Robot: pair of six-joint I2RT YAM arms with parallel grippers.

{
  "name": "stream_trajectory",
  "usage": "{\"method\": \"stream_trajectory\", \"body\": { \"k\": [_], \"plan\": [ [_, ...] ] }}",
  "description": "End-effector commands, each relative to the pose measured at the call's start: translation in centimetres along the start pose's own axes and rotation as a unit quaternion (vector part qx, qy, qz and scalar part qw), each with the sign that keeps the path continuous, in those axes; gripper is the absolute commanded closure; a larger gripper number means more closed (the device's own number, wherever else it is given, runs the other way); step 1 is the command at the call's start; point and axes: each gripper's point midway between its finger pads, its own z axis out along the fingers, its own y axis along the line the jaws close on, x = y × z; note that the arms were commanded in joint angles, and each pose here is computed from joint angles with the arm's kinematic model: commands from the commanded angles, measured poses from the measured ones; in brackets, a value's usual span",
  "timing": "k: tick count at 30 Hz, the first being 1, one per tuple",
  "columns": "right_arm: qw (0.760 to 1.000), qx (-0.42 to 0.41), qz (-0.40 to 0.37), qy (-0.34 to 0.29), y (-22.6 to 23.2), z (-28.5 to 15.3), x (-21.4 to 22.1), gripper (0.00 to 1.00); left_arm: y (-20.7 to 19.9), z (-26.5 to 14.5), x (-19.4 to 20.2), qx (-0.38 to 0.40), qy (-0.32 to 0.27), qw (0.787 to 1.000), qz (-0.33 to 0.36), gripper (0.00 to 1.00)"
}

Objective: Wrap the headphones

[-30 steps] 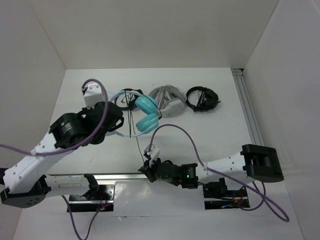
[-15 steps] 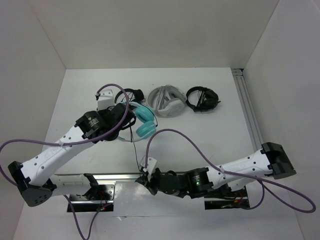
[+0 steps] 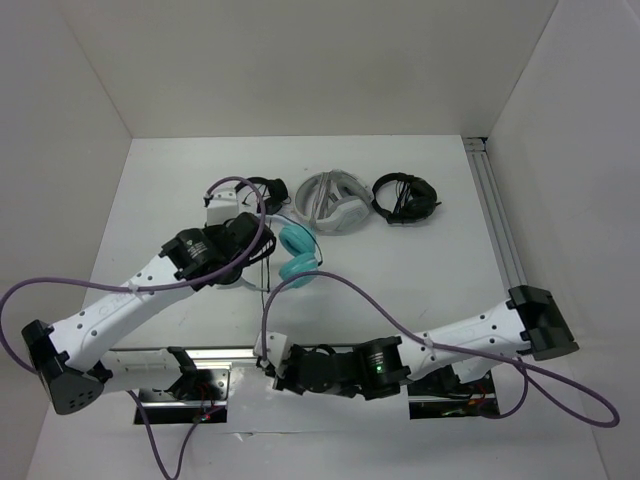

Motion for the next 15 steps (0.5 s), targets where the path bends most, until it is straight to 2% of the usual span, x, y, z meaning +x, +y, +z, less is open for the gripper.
{"method": "stream_trajectory", "body": {
  "k": [1, 5, 9, 10, 15],
  "plan": [
    [0.998, 0.027, -0.004, -0.055, -1.5, -2.8, -4.9, 1.00, -0.1, 0.8, -0.5, -0.001, -0.022, 1.000, -0.013, 1.00],
    [0.994, 0.092, -0.004, -0.061, -4.3, -4.9, -6.7, 1.00, -1.3, 0.8, 1.7, 0.042, -0.002, 0.998, 0.039, 1.00],
    [0.987, 0.152, -0.038, -0.028, -7.1, -7.0, -6.6, 1.00, -2.3, -0.1, 3.2, 0.100, 0.024, 0.990, 0.094, 1.00],
    [0.983, 0.174, -0.047, -0.022, -7.9, -7.5, -6.7, 1.00, -2.4, -0.2, 3.8, 0.110, 0.031, 0.985, 0.128, 1.00],
    [0.970, 0.227, -0.084, 0.011, -10.1, -9.2, -6.9, 1.00, -3.8, -1.8, 6.0, 0.189, 0.066, 0.959, 0.202, 1.00]
  ]
}}
